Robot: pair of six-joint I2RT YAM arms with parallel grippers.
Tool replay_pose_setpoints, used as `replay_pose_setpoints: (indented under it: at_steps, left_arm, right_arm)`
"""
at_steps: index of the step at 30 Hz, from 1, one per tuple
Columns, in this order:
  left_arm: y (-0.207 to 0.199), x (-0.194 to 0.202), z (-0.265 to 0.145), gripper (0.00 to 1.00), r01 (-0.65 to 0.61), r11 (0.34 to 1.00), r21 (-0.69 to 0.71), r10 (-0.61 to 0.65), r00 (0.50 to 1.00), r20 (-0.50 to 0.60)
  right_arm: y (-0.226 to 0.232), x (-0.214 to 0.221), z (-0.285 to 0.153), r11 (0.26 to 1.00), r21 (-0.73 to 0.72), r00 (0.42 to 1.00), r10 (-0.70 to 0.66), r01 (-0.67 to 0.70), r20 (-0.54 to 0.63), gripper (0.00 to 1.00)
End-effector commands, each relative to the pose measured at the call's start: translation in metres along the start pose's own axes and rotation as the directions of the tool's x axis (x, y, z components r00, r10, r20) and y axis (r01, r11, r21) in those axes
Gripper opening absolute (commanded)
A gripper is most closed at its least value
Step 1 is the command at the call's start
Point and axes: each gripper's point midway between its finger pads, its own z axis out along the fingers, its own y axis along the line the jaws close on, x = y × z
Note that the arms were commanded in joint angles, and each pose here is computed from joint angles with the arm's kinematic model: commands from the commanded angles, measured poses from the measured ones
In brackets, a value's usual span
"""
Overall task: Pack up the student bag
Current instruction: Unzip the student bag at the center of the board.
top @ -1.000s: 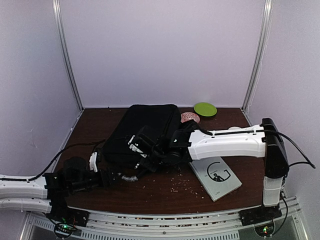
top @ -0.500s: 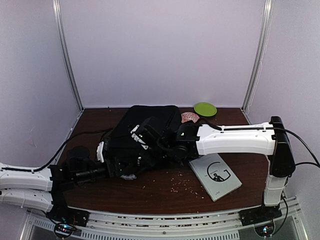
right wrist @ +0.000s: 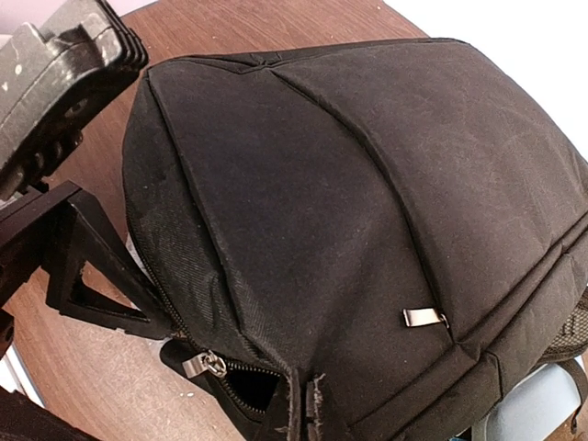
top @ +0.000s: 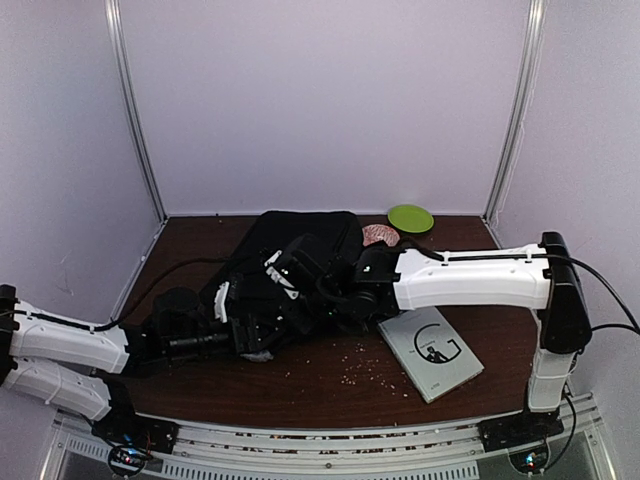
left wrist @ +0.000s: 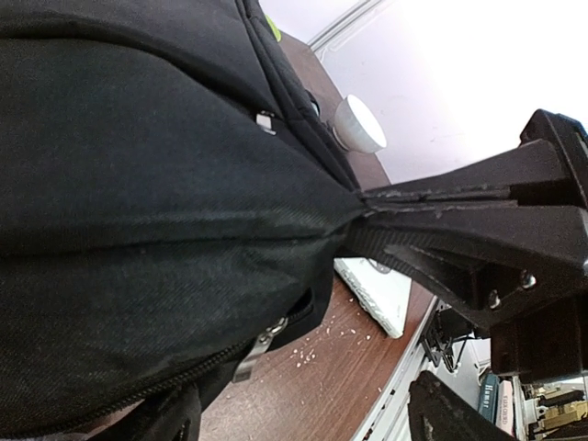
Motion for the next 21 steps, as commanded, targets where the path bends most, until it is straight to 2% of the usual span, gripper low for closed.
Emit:
replay_pose_setpoints:
  at_steps: [1,12,21]
  left_arm:
    - [-0.019,-0.017,0.003,0.80,-0.013,0.997,0.080,0.009,0.998,0.061]
    - [-0.012,-0.011,0.008,0.80,-0.008,0.997,0.074,0.004,0.998,0.055]
    - [-0.018,-0.011,0.015,0.79,0.001,0.992,0.127,-0.008,0.998,0.054]
  right_arm:
    - [-0.002,-0.033,-0.029,0.995,-0.059,0.990,0.089,-0.083,0.105,0.00]
    - [0.000,-0.036,-0.033,0.983,-0.109,0.979,0.162,-0.149,0.121,0.00]
    - [0.005,-0.044,-0.040,0.970,-0.168,0.971,0.199,-0.175,0.136,0.00]
